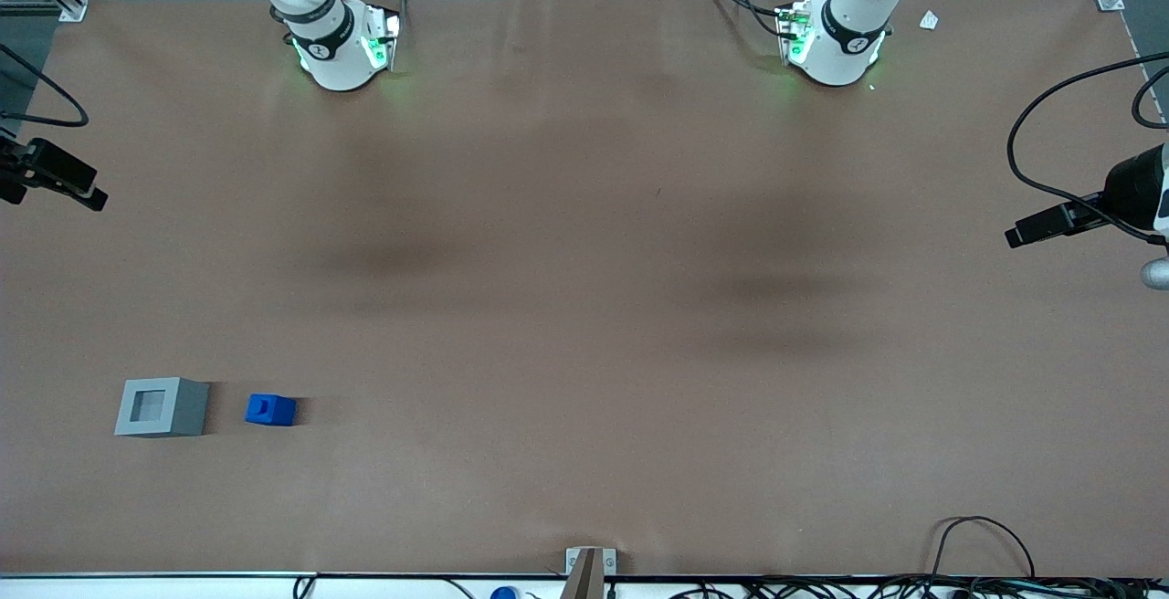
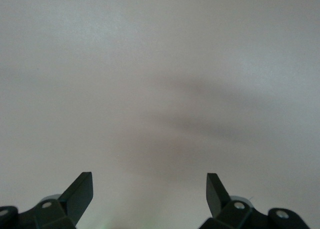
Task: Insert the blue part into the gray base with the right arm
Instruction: 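Lower the open right gripper over the blue block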
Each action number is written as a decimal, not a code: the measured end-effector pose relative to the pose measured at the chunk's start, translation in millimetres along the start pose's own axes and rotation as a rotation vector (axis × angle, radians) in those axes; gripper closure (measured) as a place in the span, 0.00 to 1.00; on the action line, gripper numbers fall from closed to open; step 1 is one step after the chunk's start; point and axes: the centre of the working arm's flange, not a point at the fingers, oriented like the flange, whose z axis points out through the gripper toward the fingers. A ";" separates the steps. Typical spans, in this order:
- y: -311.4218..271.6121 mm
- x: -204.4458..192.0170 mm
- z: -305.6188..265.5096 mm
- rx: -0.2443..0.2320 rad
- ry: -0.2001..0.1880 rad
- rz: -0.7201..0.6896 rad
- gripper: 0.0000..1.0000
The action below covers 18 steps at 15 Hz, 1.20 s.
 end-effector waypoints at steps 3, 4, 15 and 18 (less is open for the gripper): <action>-1.9 -0.2 0.3 0.000 -0.004 0.012 0.00; -3.7 1.7 3.2 0.000 -0.005 0.018 0.00; -58.6 105.7 218.8 -0.003 -0.006 -0.030 0.00; -49.0 121.0 276.8 -0.007 -0.007 -0.010 0.00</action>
